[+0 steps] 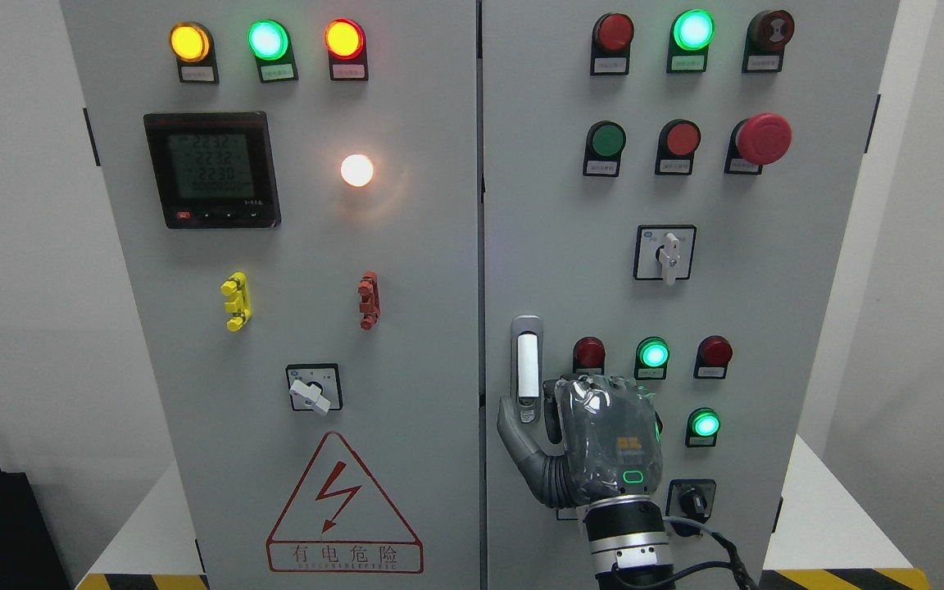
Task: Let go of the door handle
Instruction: 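Close the right hand fingers around the silver handle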
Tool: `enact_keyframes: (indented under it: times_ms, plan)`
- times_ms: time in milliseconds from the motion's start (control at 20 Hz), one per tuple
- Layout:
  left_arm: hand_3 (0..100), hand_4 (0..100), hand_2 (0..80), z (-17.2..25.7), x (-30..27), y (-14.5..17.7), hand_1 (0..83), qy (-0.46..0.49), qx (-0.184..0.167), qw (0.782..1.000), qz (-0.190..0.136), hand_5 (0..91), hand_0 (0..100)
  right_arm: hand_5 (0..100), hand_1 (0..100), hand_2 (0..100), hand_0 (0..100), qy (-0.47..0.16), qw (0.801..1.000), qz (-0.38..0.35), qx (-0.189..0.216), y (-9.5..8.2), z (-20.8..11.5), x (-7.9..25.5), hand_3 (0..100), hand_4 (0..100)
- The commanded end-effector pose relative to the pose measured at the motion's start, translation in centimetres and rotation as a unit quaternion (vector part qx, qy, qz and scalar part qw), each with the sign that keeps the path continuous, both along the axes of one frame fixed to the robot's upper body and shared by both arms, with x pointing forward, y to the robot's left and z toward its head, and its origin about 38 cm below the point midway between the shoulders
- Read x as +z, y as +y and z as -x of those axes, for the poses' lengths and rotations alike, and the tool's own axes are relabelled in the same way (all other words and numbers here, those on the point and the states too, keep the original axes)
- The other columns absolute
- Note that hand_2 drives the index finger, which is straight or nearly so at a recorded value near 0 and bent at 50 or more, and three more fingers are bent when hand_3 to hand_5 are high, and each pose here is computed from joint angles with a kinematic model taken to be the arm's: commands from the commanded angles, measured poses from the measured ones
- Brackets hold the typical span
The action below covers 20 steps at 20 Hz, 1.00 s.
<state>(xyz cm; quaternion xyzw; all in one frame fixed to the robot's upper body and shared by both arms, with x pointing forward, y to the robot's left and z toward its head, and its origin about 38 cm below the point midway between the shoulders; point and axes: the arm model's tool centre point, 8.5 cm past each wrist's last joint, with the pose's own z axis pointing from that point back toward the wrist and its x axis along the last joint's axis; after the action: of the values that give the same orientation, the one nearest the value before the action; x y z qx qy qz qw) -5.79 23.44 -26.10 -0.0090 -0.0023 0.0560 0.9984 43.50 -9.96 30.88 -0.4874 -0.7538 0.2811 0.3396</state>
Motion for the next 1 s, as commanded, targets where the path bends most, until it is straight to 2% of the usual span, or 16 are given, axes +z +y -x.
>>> enact_keyframes:
  times_ms: [0, 500, 950]
  plan:
    - [0, 0, 0.0, 0.69, 0.1, -0.04, 38.9, 0.01, -0.006, 1.0, 0.001, 0.0, 12, 95, 23, 100, 55, 0.001, 1.0, -0.006, -0.003, -0.13, -0.21, -0.07, 100, 100]
    - [0, 0, 0.0, 0.69, 0.1, -0.04, 38.9, 0.01, -0.006, 1.0, 0.001, 0.0, 12, 95, 23, 100, 63, 0.0, 1.0, -0.007, -0.003, -0.14, -0.16, -0.08, 100, 100]
    - [0, 0, 0.0, 0.69, 0.1, -0.04, 38.9, 0.01, -0.006, 1.0, 0.001, 0.0, 12, 96, 25, 100, 63, 0.001, 1.0, -0.011, -0.01, -0.68, -0.19, -0.3, 100, 100]
